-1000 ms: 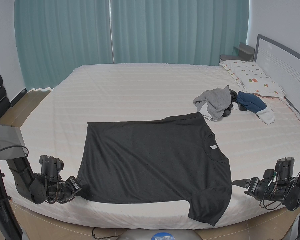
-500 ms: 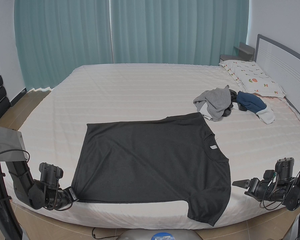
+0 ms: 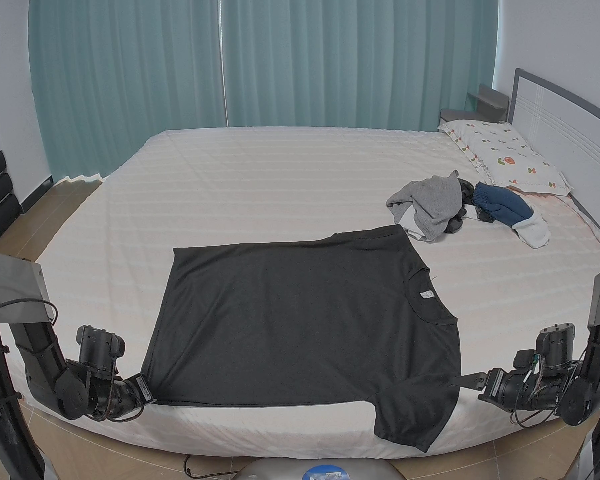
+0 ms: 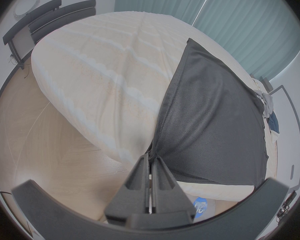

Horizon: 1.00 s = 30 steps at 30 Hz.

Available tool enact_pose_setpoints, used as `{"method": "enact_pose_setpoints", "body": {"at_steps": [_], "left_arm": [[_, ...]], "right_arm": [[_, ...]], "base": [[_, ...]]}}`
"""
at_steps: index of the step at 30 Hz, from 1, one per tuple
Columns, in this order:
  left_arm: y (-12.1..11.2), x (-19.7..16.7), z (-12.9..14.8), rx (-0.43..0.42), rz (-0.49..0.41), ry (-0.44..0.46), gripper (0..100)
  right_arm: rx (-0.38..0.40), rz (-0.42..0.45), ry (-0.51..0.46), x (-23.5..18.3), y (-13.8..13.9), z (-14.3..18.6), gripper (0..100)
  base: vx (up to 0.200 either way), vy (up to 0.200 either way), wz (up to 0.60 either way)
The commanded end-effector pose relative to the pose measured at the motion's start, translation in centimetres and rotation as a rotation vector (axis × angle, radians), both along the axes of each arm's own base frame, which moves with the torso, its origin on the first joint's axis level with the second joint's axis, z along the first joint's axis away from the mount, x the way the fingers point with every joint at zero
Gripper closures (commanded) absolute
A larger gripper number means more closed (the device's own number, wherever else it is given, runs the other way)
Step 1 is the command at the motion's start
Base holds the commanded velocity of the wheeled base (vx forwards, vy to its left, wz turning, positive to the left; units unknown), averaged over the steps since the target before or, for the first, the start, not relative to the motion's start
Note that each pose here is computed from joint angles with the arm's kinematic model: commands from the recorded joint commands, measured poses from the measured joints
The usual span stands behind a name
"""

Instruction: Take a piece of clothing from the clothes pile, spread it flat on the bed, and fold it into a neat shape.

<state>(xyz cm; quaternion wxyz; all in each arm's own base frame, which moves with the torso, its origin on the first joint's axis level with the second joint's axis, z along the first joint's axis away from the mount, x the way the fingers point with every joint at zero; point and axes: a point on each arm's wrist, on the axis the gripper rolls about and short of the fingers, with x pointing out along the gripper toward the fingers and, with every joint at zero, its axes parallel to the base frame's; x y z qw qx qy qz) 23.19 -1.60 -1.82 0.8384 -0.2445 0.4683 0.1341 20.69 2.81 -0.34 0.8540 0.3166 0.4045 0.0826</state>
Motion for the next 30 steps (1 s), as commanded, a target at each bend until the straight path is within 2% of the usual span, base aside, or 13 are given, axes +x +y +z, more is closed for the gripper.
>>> {"method": "enact_pose_setpoints", "body": {"at_steps": [1,5,11,12,21,30], "left_arm": [[0.0,0.0,-0.1,0.0,0.001,0.005,100],[0.0,0.1,-0.2,-0.005,0.0,0.006,100],[0.0,0.2,-0.2,-0.006,0.0,0.005,100],[0.0,0.2,-0.2,-0.006,0.002,0.007,100],[0.1,0.1,-0.2,-0.007,0.003,0.005,100],[0.2,0.2,-0.2,-0.008,0.005,0.004,100]], "right_arm": [[-0.014,0.03,0.054,0.2,0.9,-2.7,0],[-0.048,-0.017,0.055,0.8,1.0,-4.1,0],[0.014,-0.054,0.035,1.9,1.8,-3.9,0],[0.021,-0.054,0.03,2.1,2.0,-3.9,100],[0.02,-0.068,0.029,2.0,2.0,-3.7,100],[-0.039,-0.119,0.012,0.6,0.3,-2.2,100]], "base": [[0.0,0.0,0.0],[0.0,0.0,0.0],[0.0,0.0,0.0],[0.0,0.0,0.0],[0.0,0.0,0.0],[0.0,0.0,0.0]]}}
